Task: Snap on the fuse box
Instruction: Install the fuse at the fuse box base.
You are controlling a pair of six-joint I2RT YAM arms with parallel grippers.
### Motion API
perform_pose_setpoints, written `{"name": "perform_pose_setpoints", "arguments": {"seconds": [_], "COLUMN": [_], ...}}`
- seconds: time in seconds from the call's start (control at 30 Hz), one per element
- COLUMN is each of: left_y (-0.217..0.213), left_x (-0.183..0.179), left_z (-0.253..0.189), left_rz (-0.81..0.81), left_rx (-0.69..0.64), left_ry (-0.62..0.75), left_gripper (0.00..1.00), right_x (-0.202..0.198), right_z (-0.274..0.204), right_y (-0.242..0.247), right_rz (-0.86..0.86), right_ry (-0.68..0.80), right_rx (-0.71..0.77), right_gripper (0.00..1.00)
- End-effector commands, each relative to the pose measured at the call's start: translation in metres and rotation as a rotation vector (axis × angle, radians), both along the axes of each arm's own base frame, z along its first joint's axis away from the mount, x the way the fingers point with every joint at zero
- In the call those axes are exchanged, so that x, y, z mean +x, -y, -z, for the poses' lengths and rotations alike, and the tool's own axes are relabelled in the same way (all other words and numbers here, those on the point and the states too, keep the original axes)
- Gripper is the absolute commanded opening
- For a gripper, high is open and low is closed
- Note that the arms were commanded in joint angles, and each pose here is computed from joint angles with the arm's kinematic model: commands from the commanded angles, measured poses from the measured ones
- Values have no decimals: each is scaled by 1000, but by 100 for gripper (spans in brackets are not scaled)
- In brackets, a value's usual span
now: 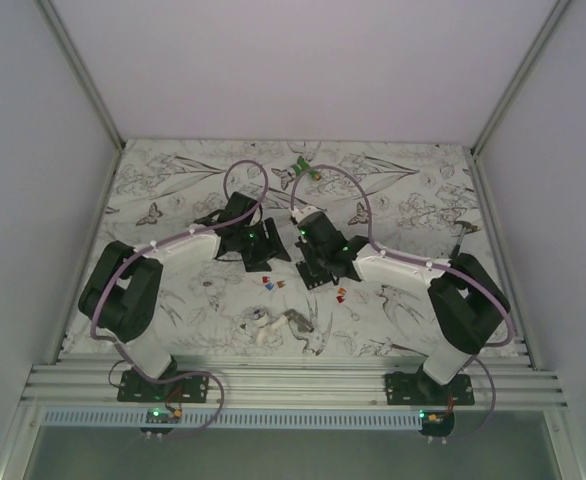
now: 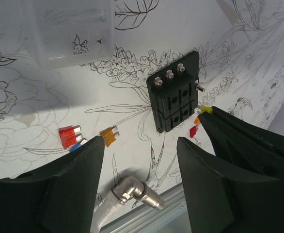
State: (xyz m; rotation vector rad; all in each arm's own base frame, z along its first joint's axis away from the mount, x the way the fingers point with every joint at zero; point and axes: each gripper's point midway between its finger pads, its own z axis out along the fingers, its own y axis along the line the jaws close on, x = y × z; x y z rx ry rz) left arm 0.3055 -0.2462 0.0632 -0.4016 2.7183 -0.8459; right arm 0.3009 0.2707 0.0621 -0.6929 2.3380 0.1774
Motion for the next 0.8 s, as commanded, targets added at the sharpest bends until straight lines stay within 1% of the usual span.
{"name": "perform_pose_setpoints", "arguments": {"seconds": [0.0,0.17,0.77], "left_y": [4,6,8], "left_x": [-5,-5,-5], "left_z": [8,10,12], "left_rz": [32,35,35], "left_rx": [-35,-39,-47], "left_ry": [-41,-49,-65], "left_gripper": [64,64,64], "right_x": [9,12,16], "right_z": [-9,-7,10], "right_y": [-8,-7,-5], "right_rz": [26,30,47], "right_ry": [65,92,122], "right_rx": [5,16,24], "right_gripper": [0,0,0]}}
